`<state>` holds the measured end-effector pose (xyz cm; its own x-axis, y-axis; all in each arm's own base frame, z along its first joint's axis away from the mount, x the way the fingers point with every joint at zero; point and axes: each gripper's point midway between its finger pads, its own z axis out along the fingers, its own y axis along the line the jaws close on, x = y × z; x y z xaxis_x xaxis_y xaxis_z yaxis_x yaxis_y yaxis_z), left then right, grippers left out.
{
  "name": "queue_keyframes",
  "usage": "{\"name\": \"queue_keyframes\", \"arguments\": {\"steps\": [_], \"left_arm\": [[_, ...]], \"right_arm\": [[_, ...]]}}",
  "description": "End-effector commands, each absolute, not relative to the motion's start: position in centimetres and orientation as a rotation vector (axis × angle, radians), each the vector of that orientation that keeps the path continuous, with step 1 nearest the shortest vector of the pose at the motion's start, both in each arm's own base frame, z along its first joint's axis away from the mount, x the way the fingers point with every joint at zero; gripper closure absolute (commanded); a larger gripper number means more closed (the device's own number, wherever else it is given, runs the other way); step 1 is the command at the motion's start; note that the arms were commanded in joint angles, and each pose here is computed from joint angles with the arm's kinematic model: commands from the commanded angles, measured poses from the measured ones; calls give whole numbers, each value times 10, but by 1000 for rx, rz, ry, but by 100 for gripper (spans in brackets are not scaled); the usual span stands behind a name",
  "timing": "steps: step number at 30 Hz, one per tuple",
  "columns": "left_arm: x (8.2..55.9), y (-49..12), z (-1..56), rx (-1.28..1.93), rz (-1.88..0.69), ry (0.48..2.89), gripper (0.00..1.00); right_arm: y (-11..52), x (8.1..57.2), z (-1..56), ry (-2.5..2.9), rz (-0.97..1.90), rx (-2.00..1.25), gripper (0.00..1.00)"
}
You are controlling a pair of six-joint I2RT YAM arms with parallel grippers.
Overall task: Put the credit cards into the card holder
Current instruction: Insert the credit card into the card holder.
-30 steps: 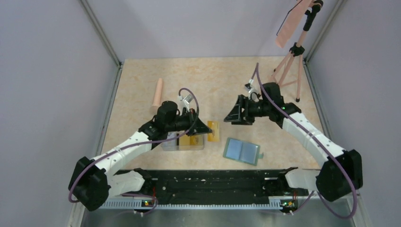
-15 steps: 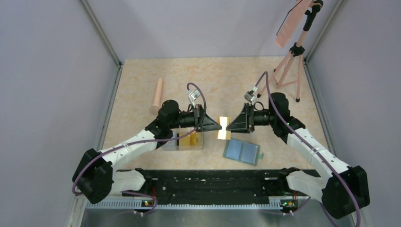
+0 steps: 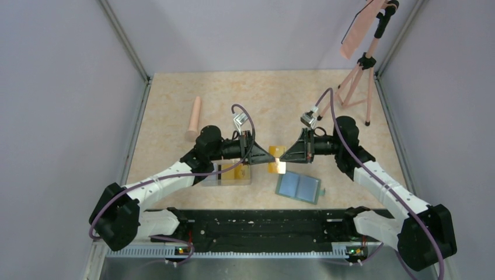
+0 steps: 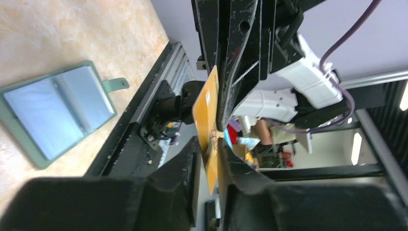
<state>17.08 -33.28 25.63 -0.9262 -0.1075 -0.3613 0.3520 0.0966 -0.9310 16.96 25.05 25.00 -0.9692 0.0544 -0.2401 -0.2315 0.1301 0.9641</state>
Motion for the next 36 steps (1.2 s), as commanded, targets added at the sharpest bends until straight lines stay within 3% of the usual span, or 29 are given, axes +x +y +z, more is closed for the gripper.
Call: {"name": "queue_keyframes", "arguments": {"steps": [1, 6, 13, 19, 29, 36], "left_arm": [[169, -332, 269, 285, -1888, 1958, 68], [183, -330, 242, 179, -1754, 2069, 54], [191, -331, 166, -4, -1417, 2408, 53], [179, -352, 111, 51, -1206, 2676, 54], [182, -372, 70, 81, -1060, 2812, 54], [181, -368, 50, 92, -987, 2864, 55]], "right_arm": [[250, 169, 262, 2130, 1888, -261, 100], [234, 177, 209, 2368, 1624, -107, 100], [182, 178, 137, 2560, 1235, 98, 100], [142, 169, 91, 2672, 995, 262, 100], [129, 167, 69, 2725, 869, 365, 100], [143, 171, 72, 2671, 1005, 285, 100]]}}
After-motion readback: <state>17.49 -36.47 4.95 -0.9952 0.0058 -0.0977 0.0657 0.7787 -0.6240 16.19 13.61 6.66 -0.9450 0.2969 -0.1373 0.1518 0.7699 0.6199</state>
